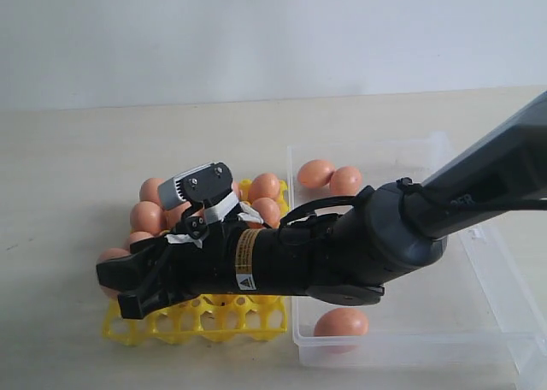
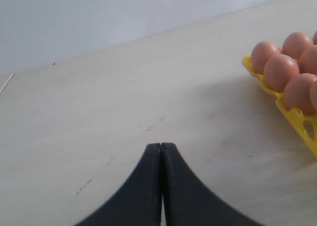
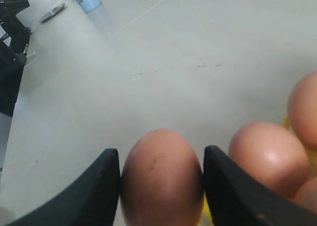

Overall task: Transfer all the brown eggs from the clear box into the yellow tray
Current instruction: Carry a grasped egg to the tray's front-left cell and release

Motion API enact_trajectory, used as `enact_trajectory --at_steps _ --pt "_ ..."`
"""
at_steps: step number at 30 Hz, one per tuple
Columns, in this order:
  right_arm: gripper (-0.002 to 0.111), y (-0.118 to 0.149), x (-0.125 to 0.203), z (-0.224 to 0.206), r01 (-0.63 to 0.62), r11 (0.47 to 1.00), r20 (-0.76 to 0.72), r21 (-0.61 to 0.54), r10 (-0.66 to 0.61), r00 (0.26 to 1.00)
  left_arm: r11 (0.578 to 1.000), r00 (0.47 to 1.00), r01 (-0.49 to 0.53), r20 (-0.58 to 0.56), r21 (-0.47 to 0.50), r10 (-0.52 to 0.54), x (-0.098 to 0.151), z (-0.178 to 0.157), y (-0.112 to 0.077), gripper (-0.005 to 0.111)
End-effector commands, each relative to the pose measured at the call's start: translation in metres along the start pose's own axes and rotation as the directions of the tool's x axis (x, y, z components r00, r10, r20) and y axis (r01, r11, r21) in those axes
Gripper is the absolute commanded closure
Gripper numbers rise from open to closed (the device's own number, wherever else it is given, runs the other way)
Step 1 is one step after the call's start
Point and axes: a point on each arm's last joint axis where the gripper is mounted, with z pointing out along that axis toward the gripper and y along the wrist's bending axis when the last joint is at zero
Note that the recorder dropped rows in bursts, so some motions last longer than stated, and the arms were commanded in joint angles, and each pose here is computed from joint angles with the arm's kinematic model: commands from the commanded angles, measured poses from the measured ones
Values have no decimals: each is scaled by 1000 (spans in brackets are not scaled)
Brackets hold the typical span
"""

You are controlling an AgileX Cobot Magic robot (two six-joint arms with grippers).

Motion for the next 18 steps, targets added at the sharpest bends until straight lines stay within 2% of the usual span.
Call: enact_trajectory --at_steps 1,7,12,14,17,18 --pt "59 0 -3 2 -9 1000 25 -2 9 1000 1000 1000 15 21 -1 -15 -2 -1 0 107" --pt "58 0 -4 1 -13 1000 28 1 13 1000 1000 1000 15 21 -1 -15 -2 -1 0 107" --pt "45 -1 -4 2 -20 1000 31 9 20 999 1000 1000 15 21 -1 -15 -2 -1 0 107" --pt "43 -1 -4 2 -22 1000 32 10 21 999 1000 1000 15 21 -1 -15 -2 -1 0 107" --pt "46 -1 -5 1 -22 1000 35 11 22 999 1000 1000 15 21 -1 -15 -2 -1 0 107" --pt "52 0 -7 0 -26 1000 44 10 26 999 1000 1000 15 21 -1 -15 -2 -1 0 107"
